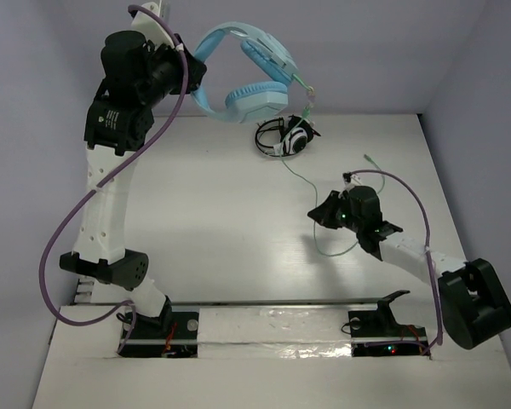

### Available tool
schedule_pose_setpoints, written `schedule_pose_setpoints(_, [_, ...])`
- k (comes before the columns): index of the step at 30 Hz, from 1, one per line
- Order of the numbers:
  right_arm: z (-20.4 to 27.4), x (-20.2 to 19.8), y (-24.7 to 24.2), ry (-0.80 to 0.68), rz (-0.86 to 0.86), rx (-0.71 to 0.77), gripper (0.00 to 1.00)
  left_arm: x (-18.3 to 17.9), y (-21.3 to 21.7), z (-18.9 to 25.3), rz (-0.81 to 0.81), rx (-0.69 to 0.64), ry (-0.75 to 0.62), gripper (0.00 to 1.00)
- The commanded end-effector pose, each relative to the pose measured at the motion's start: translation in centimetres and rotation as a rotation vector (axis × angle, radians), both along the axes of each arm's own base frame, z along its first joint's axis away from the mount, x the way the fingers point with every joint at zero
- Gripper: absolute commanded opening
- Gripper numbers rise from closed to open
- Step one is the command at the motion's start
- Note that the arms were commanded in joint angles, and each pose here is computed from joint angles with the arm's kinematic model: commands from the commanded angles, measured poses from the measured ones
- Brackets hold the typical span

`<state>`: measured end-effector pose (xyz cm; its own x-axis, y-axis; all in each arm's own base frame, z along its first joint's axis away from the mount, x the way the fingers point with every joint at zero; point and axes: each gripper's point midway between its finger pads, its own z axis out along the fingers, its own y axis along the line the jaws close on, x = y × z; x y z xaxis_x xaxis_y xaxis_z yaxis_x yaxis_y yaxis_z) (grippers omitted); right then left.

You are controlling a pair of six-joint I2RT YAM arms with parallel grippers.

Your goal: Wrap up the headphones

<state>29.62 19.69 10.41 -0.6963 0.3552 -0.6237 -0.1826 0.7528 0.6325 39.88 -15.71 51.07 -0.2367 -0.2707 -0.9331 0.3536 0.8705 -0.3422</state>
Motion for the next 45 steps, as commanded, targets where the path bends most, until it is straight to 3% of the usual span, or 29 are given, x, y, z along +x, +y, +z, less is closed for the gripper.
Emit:
schedule_pose_setpoints(1, [2.6,0.5,0.4,-0.077,-0.012,0.017,0.00,-0.3,0.5,4.2,0.035,-0.099,-0.127,0.00])
schedule_pose_setpoints(13, [6.1,0.9,0.7,-0.070,-0.066,-0.216,0.00,3.4,0.7,-8.6,0.161,-0.169,0.089,0.00])
schedule_pose_setpoints(18, [5.2,-3.2,6.8,-0.044,0.132,-0.290,0.00,3.4,1.2,-13.5,0.265,-0.185,0.119,0.00])
schedule_pose_setpoints(23, [10.0,-6.5,10.3,-0.125,0.260,-0.379,0.00,3.0,-0.8,-18.4,0.315,-0.043,0.172,0.00])
schedule_pose_setpoints(27, [13.9,-7.1,9.5,-0.191,0.271,-0.462,0.00,2.1,-3.5,-22.0,0.245,0.054,0.214,0.00])
schedule_pose_setpoints(34, [20.3,-5.9,6.0,-0.317,0.158,-0.529,0.00,-1.4,-9.7,-26.6,-0.015,0.105,0.251,0.00])
schedule_pose_setpoints(39, [20.9,-4.9,3.4,-0.329,0.073,-0.655,0.00,-3.1,-10.6,-27.7,-0.061,0.168,0.280,0.00])
schedule_pose_setpoints(45, [22.1,-3.7,1.1,-0.363,-0.016,-0.703,0.00,-6.1,-11.7,-27.6,-0.250,0.228,0.292,0.00])
